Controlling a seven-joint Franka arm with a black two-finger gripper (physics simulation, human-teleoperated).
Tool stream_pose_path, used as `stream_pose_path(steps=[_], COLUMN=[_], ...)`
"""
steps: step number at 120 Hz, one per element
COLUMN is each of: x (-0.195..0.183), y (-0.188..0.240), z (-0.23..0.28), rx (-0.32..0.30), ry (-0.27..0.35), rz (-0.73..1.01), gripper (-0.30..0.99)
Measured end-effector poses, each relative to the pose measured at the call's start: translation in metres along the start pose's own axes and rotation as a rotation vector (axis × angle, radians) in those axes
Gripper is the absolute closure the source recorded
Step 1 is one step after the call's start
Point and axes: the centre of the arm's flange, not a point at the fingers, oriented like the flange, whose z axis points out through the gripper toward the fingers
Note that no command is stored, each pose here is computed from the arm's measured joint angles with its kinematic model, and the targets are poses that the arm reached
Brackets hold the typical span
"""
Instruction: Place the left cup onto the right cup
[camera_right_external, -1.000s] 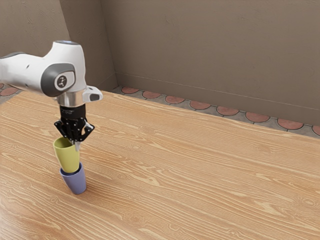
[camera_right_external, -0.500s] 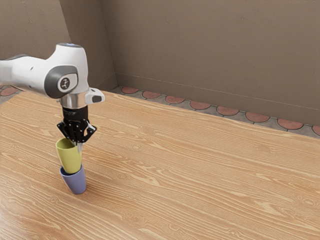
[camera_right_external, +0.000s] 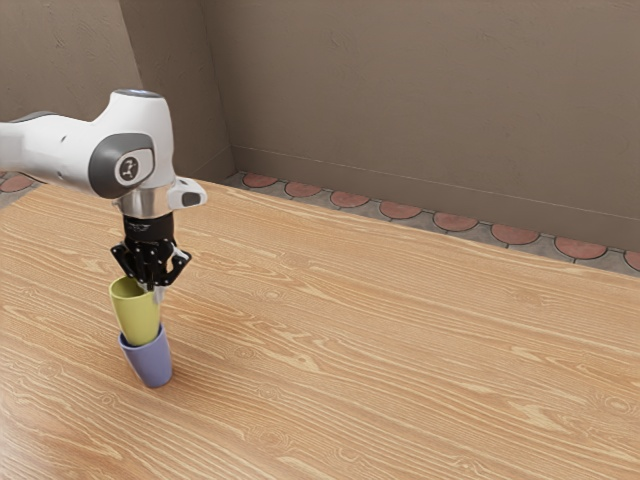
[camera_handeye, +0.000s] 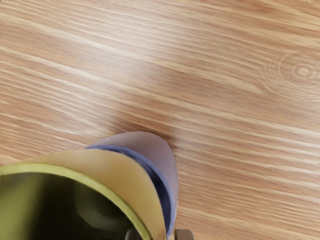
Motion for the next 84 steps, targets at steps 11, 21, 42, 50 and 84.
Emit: stream_pose_path(steps=[11, 21, 42, 50, 84], x=[0.0, 0.0, -0.002, -0.003, -0.008], y=[-0.002, -0.003, -0.006, -0.006, 0.004], z=[0.0, 0.0, -0.004, -0.005, -0.022], rx=[-0.009, -0.018, -0.026, -0.027, -0.023], ry=[-0.003, -0.008, -0.006, -0.005, 0.011], rz=[-0.009, -0.018, -0.032, -0.035, -0.021], gripper=[0.43, 0.32, 0.15, 0.11, 0.03])
